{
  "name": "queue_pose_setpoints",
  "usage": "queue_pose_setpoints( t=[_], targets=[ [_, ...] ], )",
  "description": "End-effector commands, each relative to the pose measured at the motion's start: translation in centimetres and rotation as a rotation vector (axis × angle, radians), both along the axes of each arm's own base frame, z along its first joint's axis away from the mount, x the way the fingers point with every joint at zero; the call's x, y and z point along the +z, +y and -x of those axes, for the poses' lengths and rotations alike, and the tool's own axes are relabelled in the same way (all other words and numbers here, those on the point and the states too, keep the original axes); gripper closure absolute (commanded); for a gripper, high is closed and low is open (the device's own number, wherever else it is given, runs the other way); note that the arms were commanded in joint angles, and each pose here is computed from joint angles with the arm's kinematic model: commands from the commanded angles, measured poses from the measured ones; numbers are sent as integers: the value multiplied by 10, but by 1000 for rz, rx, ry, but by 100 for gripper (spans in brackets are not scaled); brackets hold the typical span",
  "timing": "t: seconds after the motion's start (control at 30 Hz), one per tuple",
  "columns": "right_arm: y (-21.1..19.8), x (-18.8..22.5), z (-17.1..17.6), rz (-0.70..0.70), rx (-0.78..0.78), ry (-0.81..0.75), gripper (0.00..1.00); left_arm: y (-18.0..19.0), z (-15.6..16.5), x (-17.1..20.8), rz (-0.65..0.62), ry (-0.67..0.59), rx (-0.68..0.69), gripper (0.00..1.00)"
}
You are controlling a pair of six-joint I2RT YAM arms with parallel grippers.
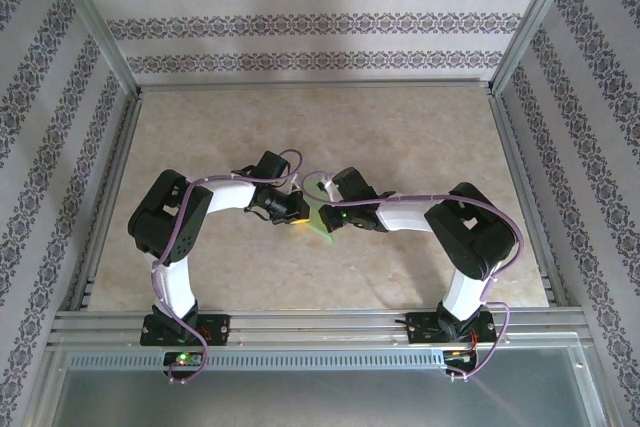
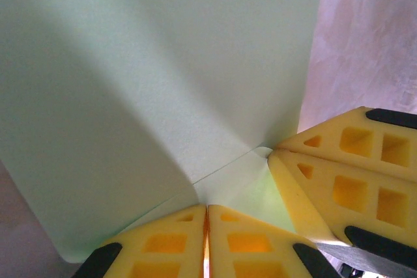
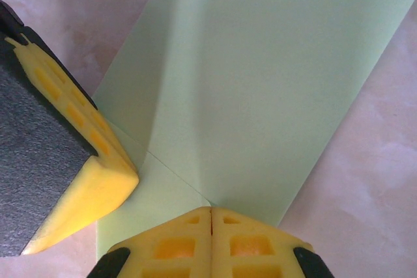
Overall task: Fold a paper plane with a square sheet of paper (fold left side to right side)
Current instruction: Third fold the triangle at the center of the table.
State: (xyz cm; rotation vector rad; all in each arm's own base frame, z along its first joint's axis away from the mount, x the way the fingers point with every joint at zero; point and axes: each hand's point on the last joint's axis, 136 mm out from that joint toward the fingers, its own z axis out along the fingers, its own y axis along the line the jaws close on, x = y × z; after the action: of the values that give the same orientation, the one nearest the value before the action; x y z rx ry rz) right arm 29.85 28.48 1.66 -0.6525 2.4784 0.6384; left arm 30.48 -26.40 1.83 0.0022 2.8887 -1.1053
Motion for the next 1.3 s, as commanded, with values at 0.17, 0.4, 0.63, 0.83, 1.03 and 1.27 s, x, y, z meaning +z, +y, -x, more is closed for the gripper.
queue_pose_setpoints(
  t=[0.17, 0.4, 0.63, 0.83, 1.03, 1.27],
  targets=[
    [-13, -2, -2, 17, -48, 46, 100, 12, 15, -26, -109, 64, -20, 90],
    [-14, 35, -17, -57, -77, 15, 83, 15, 18, -31, -126, 78, -15, 90],
    [-32, 67, -15, -93, -115, 42, 70, 15, 18, -31, -126, 77, -15, 90],
    [-22, 82, 26, -198, -85, 279, 99, 14, 16, -28, -123, 72, -12, 90],
    [-3, 60, 66, -224, -64, 508, 100, 13, 16, -28, -117, 76, -9, 90],
    [9, 37, 70, -148, -41, 539, 100, 13, 16, -28, -114, 76, -8, 90]
  ],
)
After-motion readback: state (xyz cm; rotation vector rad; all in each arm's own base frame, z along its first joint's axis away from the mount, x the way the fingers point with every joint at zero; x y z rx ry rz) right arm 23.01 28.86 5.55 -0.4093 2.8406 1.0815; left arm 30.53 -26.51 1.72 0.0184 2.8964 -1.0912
